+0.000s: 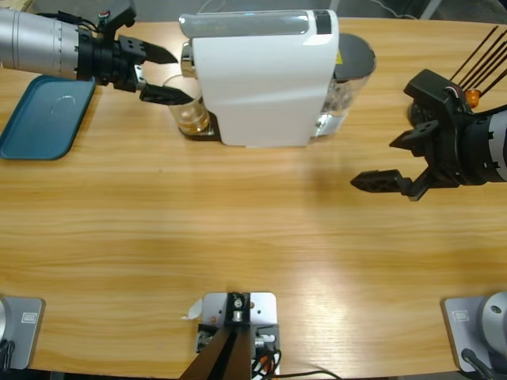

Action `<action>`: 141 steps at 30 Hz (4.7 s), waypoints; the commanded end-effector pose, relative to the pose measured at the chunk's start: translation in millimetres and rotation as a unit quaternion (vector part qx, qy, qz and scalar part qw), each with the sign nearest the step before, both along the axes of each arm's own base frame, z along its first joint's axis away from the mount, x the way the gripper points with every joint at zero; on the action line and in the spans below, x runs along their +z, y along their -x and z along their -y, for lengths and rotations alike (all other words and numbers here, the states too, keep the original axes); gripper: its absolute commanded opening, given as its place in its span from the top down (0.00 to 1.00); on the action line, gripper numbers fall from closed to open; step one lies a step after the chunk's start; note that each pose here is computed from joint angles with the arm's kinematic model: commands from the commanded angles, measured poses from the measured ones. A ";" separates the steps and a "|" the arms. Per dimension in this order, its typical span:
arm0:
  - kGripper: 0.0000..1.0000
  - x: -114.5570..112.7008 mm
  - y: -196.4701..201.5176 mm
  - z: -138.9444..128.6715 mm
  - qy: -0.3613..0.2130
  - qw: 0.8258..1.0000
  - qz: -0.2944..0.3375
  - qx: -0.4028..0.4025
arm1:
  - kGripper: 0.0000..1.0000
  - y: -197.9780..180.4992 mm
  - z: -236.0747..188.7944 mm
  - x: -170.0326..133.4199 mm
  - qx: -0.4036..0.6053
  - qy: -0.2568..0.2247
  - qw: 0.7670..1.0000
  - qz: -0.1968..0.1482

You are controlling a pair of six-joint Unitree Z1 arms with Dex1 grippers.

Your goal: Pour coffee

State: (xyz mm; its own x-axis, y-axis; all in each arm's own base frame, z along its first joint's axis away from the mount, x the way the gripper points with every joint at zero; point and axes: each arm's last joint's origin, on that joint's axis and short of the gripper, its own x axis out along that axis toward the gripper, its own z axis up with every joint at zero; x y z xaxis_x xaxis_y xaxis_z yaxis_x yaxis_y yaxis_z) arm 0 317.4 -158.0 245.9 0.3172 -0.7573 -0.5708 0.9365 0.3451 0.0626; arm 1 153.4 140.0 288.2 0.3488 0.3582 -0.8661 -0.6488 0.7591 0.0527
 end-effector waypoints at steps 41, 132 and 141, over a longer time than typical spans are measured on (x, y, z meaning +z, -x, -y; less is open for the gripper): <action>0.11 -52.1 -2.9 13.8 -0.057 0.996 -0.063 0.007 | 0.00 -1.5 -5.5 -19.3 0.015 0.019 0.999 -0.028; 1.00 -40.1 27.4 -178.7 -0.081 0.832 -0.115 0.536 | 0.00 -18.2 -22.0 -18.6 0.018 0.007 0.999 -0.027; 0.03 -43.8 27.9 -176.9 -0.082 0.838 -0.118 0.526 | 0.00 -13.2 -16.6 -10.5 0.015 0.005 1.000 -0.016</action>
